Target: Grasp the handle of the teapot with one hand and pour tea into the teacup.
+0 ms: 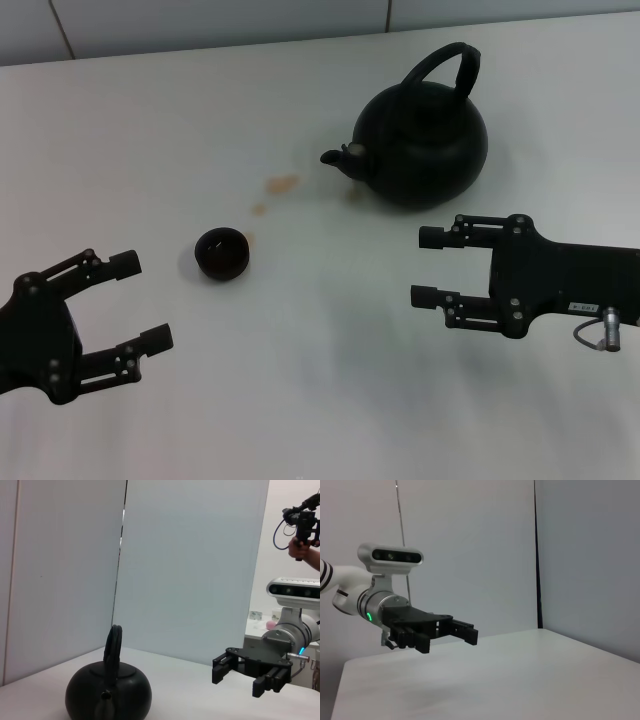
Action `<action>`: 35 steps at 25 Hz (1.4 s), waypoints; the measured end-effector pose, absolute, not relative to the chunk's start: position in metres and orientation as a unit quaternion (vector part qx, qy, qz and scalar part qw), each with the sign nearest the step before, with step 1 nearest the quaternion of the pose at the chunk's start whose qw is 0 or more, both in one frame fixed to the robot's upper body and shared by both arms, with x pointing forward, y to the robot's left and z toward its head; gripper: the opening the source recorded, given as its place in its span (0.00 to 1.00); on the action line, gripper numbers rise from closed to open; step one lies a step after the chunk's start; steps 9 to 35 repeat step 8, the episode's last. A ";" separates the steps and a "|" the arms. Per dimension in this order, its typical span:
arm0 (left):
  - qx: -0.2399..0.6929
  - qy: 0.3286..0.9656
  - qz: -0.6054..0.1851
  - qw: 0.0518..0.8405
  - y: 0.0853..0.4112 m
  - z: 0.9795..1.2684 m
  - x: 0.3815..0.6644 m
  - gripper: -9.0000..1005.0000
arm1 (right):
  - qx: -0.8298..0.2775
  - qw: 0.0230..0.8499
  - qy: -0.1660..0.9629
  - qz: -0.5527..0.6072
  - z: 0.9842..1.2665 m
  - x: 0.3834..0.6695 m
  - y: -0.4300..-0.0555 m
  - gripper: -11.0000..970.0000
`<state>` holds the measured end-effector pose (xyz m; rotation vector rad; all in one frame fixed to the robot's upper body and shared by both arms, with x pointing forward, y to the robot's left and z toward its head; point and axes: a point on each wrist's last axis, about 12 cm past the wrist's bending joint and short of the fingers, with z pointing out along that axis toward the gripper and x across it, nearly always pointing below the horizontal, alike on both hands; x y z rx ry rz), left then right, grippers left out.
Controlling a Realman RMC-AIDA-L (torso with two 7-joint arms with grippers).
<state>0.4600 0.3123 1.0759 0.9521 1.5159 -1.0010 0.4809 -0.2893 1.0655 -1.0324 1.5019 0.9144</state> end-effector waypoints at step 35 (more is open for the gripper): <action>0.393 0.633 -0.424 0.515 0.311 1.073 0.457 0.86 | -0.431 0.522 0.634 0.374 1.064 0.483 -0.289 0.65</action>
